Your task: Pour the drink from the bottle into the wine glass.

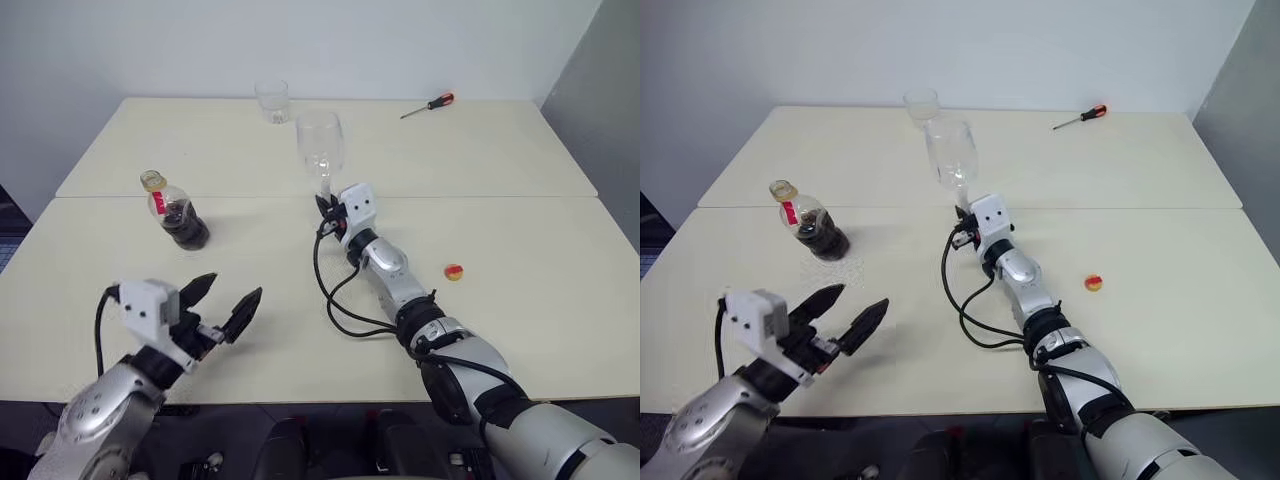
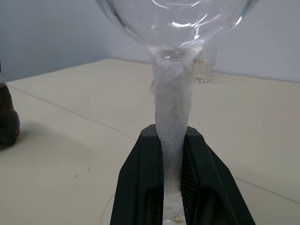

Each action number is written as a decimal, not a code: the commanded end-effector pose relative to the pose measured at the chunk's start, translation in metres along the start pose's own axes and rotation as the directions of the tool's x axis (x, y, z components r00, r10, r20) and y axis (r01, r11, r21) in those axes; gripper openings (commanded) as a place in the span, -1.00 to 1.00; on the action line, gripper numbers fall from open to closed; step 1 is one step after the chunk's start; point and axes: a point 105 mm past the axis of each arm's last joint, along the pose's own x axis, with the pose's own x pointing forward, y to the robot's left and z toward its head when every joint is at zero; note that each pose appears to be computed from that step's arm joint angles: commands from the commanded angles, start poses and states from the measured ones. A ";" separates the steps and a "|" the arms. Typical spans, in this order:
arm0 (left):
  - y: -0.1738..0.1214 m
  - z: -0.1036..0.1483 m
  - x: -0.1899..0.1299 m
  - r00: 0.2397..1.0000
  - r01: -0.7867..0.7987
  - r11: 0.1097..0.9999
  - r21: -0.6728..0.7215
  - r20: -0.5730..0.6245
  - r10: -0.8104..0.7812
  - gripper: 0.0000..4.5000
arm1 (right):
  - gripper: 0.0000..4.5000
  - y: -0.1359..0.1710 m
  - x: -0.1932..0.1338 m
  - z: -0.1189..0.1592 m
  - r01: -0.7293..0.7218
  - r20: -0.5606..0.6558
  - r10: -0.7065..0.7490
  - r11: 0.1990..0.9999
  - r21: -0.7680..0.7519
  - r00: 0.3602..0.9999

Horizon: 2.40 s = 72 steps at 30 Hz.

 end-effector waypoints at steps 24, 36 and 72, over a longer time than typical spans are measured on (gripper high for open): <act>0.000 0.010 0.008 0.996 0.005 1.000 0.025 0.086 -0.007 1.00 | 0.10 0.065 -0.032 -0.079 -0.143 -0.286 0.164 0.986 0.090 0.944; 0.001 0.016 0.016 0.995 0.014 0.999 0.037 0.100 -0.017 1.00 | 1.00 0.035 -0.037 -0.064 -0.163 -0.236 0.170 0.985 0.049 0.957; 0.105 0.017 0.052 0.890 -0.443 0.890 0.112 0.176 0.421 1.00 | 1.00 0.024 -0.190 0.089 -0.481 -0.087 0.482 0.876 0.029 0.872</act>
